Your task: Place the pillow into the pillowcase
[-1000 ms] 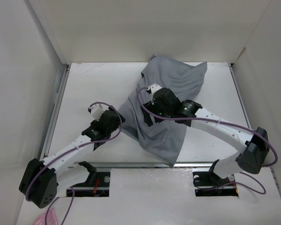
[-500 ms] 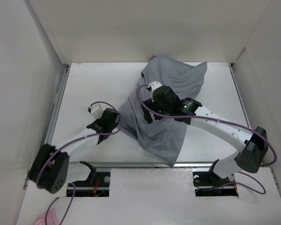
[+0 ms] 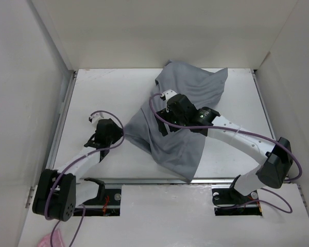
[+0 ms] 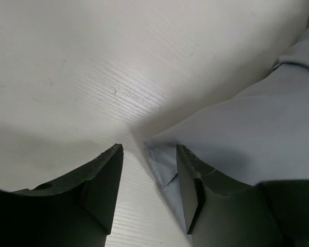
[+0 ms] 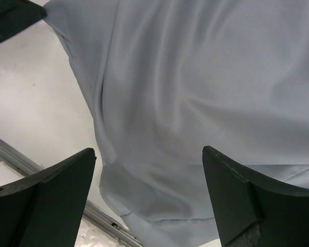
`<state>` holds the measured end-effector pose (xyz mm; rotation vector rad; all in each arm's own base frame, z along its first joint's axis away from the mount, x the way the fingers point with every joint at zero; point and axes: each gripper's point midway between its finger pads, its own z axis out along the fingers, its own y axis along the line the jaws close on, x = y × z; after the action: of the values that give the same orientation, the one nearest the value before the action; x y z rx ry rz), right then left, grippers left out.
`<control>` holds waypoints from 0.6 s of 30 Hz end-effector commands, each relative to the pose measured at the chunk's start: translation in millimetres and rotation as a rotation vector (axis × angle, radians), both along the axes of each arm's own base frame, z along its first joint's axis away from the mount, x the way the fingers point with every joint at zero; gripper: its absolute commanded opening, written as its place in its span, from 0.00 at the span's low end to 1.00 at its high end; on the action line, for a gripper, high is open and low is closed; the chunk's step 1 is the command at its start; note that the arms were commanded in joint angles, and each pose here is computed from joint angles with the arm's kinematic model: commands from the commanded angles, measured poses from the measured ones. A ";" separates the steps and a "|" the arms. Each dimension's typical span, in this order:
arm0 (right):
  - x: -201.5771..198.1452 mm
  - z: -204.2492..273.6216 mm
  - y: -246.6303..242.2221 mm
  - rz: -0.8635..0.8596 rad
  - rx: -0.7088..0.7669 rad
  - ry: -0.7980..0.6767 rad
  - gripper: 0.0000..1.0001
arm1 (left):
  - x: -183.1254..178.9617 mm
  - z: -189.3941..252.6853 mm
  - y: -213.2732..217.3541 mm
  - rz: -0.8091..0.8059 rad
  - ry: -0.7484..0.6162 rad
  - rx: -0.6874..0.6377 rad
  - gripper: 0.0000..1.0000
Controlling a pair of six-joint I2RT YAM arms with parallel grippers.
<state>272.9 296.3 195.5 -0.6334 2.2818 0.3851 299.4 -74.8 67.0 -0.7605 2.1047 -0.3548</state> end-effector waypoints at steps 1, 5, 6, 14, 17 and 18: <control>5.6 11.8 4.5 0.008 0.029 -0.025 0.90 | 13.6 11.1 -32.2 -0.202 -0.100 -0.098 0.44; 9.6 11.9 0.6 -0.009 0.024 -0.030 0.90 | 21.8 -4.7 -36.5 -0.235 -0.084 -0.096 0.46; 9.7 11.9 0.5 -0.009 0.024 -0.030 0.90 | 24.0 -12.4 -38.9 -0.243 -0.062 -0.099 0.44; 13.1 12.3 4.5 -0.009 0.024 -0.030 0.90 | 46.6 -12.3 -52.1 -0.267 -0.084 -0.140 0.00; 13.1 12.3 4.5 -0.009 0.024 -0.030 0.90 | 49.3 -3.5 -43.2 -0.215 -0.106 -0.121 0.00; 14.2 7.3 1.9 -0.011 -0.001 -0.029 0.90 | 45.5 -3.8 -36.8 -0.189 -0.099 -0.103 0.00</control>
<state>277.5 294.5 187.9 -0.6297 2.3019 0.3689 327.0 -118.5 30.1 -0.5832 2.2039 -0.6047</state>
